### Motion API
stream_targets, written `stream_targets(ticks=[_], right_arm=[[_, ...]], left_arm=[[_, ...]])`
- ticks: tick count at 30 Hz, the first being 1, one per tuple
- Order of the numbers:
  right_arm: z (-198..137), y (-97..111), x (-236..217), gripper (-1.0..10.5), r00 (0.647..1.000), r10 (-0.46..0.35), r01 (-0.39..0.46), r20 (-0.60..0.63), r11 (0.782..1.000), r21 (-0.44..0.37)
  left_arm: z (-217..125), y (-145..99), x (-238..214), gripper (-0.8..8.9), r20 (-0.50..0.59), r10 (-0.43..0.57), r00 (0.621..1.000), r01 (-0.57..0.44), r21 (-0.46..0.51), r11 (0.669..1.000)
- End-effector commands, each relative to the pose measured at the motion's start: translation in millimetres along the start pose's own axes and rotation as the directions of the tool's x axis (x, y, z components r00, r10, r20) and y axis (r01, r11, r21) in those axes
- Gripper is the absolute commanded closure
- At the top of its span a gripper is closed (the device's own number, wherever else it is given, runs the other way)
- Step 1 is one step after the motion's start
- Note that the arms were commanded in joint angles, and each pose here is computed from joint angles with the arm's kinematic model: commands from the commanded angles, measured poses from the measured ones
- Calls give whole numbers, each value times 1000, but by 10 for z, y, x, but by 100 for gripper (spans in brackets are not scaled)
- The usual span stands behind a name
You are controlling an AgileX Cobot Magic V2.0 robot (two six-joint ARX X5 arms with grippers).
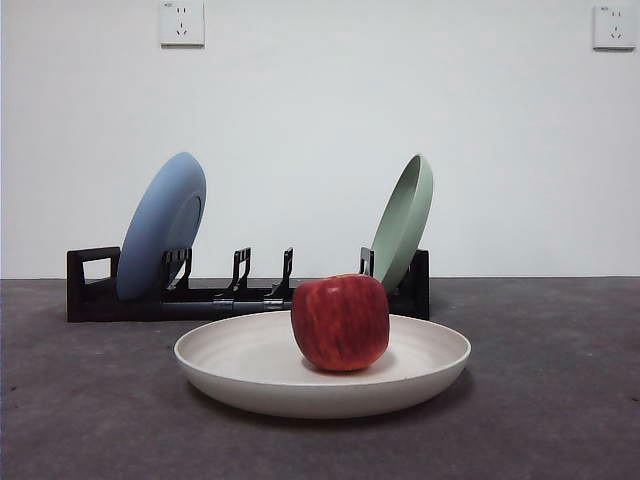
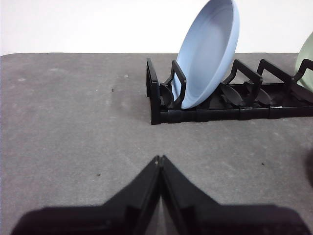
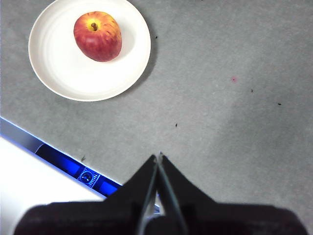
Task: Take the yellow plate from the plate rack,put the plate on the table,take the apple from the table,put the apple in the plate
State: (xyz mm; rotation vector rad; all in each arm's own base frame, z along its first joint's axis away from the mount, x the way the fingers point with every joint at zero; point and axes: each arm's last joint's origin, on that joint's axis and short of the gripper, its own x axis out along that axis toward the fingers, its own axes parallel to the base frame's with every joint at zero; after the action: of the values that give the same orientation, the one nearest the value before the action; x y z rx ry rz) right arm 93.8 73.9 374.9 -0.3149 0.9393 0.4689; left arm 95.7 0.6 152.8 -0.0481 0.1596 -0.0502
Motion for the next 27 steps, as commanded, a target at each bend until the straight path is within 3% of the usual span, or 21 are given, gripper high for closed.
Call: stream_targets(ticks=[1, 20, 23, 25, 27], right_arm=[[-6, 0, 5, 945, 1000, -4, 4, -7, 1000, 6], [-12, -15, -13, 945, 1000, -15, 14, 9, 1000, 13], [-20, -96, -122, 945, 989, -76, 75, 130, 997, 8], [-10, -165, -250, 945, 955, -95, 77, 282, 994, 75], [-24, -230, -386, 945, 893, -98, 43, 439, 990, 133]], left_arm=[[-28, 8, 11, 817, -3, 9, 1000, -9, -11, 1000], [-37, 7, 18, 817, -16, 6, 1000, -6, -12, 1000], [-37, 7, 18, 817, -16, 6, 1000, -6, -12, 1000], [-37, 7, 18, 817, -17, 6, 1000, -6, -12, 1000], [-37, 7, 18, 817, -16, 6, 1000, -6, -12, 1000]])
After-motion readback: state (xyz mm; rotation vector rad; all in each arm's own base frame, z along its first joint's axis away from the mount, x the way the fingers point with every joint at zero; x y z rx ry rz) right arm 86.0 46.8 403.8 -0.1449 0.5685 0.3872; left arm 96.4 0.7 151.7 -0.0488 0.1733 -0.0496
